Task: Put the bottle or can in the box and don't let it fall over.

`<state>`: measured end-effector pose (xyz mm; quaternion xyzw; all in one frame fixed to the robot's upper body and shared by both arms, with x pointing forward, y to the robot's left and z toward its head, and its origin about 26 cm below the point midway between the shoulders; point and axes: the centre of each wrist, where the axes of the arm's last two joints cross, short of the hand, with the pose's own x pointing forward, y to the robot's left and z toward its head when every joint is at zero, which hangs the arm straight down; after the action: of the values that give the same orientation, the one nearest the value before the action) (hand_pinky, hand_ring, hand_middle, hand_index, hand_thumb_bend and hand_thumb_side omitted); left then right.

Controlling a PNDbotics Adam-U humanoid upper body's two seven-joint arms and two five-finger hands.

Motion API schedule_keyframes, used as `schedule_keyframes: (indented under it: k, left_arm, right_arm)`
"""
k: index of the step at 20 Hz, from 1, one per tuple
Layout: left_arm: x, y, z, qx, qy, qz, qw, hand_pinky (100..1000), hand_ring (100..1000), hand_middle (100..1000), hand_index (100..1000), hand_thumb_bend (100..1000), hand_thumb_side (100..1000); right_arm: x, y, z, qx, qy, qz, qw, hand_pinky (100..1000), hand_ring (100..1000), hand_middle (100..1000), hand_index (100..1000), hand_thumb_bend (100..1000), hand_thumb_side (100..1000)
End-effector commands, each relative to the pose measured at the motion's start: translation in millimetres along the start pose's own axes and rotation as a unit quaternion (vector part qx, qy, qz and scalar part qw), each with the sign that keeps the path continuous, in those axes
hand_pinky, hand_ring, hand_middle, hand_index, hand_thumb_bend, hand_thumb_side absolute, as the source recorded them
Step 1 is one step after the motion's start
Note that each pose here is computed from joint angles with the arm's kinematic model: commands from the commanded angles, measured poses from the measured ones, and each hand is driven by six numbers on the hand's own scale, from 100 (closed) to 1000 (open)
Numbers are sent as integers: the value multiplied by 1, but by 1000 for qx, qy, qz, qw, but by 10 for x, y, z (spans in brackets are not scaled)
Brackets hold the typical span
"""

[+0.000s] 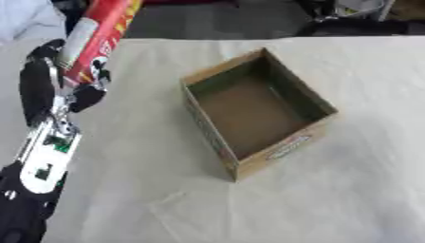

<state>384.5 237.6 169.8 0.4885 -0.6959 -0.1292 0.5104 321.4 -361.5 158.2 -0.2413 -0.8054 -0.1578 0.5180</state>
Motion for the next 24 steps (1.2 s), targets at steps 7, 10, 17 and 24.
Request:
schedule_keyframes:
  k: [7, 10, 17, 24]
  left_arm:
    - [583, 24, 93, -49, -110, 40, 992, 428, 500, 454, 596, 100, 118]
    - [685, -15, 152, -71, -133, 45, 988, 429, 500, 455, 596, 100, 115]
    - [856, -157, 290, -124, -174, 45, 976, 431, 502, 456, 597, 100, 114]
    - [1019, -317, 374, -155, -197, 46, 967, 433, 504, 457, 599, 100, 118]
  right_arm:
    - [142, -1, -52, 5, -23, -3, 1000, 881, 833, 810, 867, 125, 763]
    - [142, 4, -52, 6, -22, -3, 1000, 882, 833, 810, 867, 122, 762]
    - [135, 13, -47, 7, -20, -3, 1000, 882, 833, 810, 866, 123, 766]
    - [135, 24, -45, 8, -20, -4, 1000, 882, 833, 810, 866, 125, 766]
